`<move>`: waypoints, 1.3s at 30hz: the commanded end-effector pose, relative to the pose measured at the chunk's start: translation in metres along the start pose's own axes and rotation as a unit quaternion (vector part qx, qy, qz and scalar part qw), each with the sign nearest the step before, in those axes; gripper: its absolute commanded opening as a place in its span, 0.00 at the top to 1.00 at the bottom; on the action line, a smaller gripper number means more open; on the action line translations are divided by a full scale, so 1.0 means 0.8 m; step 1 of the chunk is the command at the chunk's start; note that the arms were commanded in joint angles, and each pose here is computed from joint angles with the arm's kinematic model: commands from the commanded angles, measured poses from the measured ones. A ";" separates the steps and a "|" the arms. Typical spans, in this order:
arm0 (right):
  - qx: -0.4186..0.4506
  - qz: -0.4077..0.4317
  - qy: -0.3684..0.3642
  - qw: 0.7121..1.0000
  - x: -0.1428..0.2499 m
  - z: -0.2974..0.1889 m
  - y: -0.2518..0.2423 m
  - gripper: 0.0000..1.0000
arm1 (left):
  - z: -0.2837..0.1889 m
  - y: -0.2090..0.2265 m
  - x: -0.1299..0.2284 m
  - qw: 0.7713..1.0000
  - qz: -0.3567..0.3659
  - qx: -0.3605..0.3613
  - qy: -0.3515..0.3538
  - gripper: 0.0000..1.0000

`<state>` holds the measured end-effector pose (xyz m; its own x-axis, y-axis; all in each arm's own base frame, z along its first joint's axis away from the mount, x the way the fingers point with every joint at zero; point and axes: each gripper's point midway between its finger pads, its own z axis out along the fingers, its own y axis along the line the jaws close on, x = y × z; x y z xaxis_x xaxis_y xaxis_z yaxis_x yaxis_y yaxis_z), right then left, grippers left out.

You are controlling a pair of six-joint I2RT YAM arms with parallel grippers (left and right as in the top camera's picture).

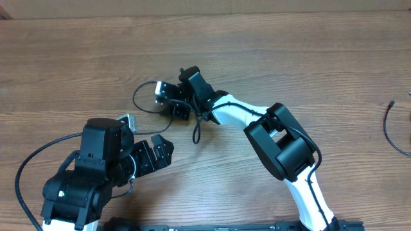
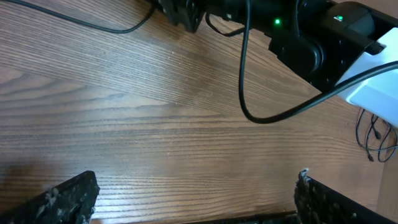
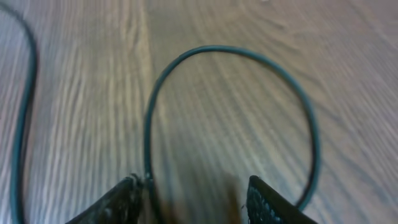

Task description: Untangle cables

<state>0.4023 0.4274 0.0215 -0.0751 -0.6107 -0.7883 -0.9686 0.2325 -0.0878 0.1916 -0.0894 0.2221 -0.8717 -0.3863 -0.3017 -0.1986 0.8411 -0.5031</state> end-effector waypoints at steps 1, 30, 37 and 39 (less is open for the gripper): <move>0.023 0.057 -0.006 0.998 -0.007 0.000 -0.014 0.63 | 0.002 0.000 0.002 1.000 0.011 0.002 0.005 0.00; 0.018 0.114 0.084 0.990 0.047 -0.004 0.002 0.38 | 0.001 -0.004 0.012 1.000 0.008 0.012 0.023 0.00; 0.042 0.116 0.111 0.986 0.067 -0.006 -0.004 0.94 | 0.001 -0.005 0.015 0.999 0.007 0.016 0.030 0.00; 0.066 0.113 0.121 0.984 0.072 -0.008 -0.013 0.96 | 0.001 -0.004 0.017 0.999 0.006 0.015 0.032 0.00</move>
<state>0.4059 0.4051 0.0029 -0.2995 -0.6517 -0.6969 -0.9145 0.4042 0.0150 0.1832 -0.0948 0.2200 -0.8905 -0.3745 -0.2584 -0.1984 0.8307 -0.5201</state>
